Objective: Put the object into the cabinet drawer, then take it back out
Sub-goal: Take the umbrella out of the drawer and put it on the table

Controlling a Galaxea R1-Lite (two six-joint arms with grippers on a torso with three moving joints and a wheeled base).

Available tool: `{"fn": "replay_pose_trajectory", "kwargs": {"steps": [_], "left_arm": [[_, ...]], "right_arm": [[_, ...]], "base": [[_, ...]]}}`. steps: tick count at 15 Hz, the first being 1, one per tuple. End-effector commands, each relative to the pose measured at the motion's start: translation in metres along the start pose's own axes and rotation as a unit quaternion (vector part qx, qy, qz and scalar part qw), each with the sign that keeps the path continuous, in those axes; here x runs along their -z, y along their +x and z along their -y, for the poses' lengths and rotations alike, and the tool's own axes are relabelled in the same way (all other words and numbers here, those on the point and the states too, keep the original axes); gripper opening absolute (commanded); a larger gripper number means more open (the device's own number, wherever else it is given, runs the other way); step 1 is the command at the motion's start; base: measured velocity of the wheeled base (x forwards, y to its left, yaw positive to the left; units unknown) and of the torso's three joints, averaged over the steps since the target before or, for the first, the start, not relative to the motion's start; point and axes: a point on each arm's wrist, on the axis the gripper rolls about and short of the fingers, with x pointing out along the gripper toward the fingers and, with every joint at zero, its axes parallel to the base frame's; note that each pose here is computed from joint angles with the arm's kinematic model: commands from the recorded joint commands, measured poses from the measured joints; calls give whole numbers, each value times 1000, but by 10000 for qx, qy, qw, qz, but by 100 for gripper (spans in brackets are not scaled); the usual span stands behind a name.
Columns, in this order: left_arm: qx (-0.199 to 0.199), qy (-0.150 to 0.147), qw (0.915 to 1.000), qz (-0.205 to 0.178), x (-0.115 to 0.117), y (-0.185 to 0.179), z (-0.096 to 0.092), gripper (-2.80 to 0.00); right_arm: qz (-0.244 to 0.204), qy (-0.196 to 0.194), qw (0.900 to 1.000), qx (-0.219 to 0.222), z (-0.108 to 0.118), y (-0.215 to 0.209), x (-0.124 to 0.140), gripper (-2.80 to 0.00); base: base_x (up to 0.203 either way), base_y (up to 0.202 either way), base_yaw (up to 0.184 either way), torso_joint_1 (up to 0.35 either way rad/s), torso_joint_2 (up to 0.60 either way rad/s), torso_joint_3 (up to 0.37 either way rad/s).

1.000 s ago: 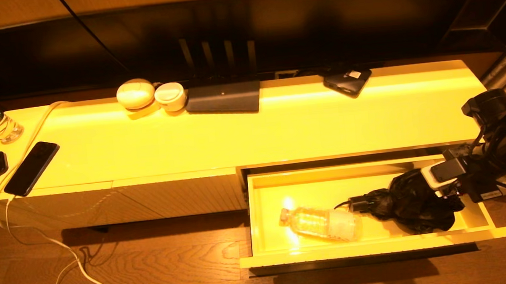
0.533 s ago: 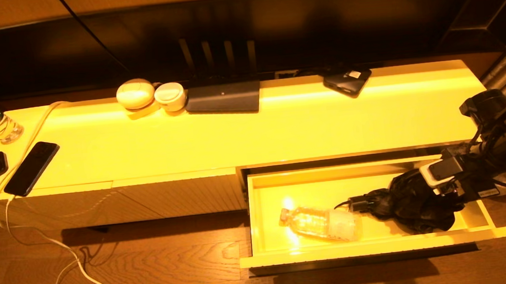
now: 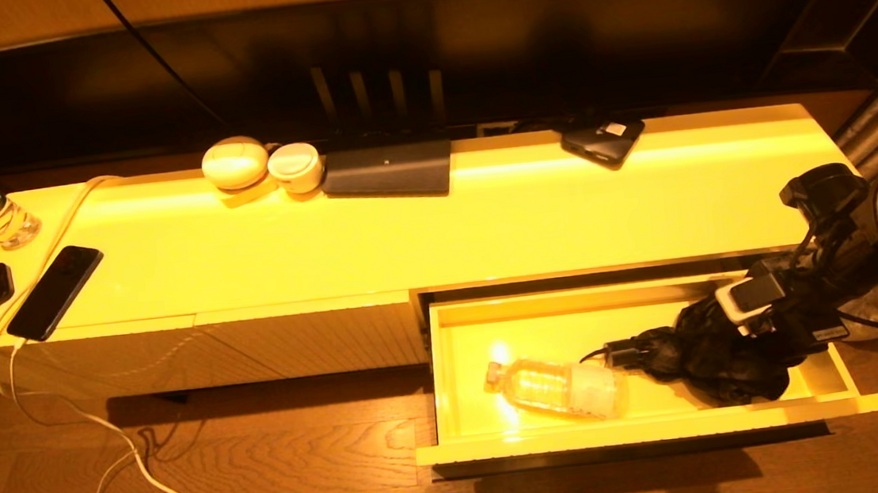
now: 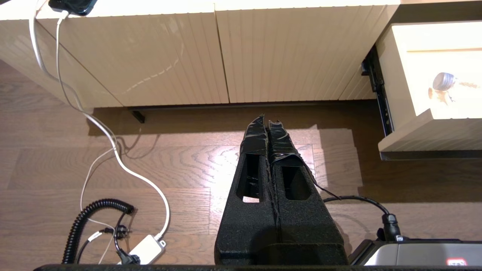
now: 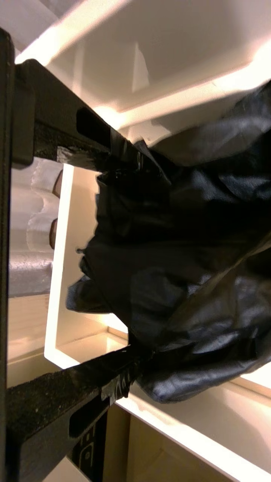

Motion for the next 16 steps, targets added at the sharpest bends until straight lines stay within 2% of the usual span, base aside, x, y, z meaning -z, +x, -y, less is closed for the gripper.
{"fn": "replay_pose_trajectory", "kwargs": {"steps": [1, 5, 16], "left_arm": [[-1, 0, 10000, -5, 0, 0, 0, -280], [-1, 0, 10000, -4, 0, 0, 0, -280], [-1, 0, 10000, -5, 0, 0, 0, -280]], "right_arm": [[14, -24, 10000, -23, 5, 8, 1, 0], [24, -14, 10000, -34, 10, 19, 3, 0], [57, 32, 9995, -321, 7, 48, 4, 0]], "base": [[0, 0, 0, 0, 0, 0], [0, 0, 0, 0, 0, 0], [0, 0, 0, 0, 0, 0]]}}
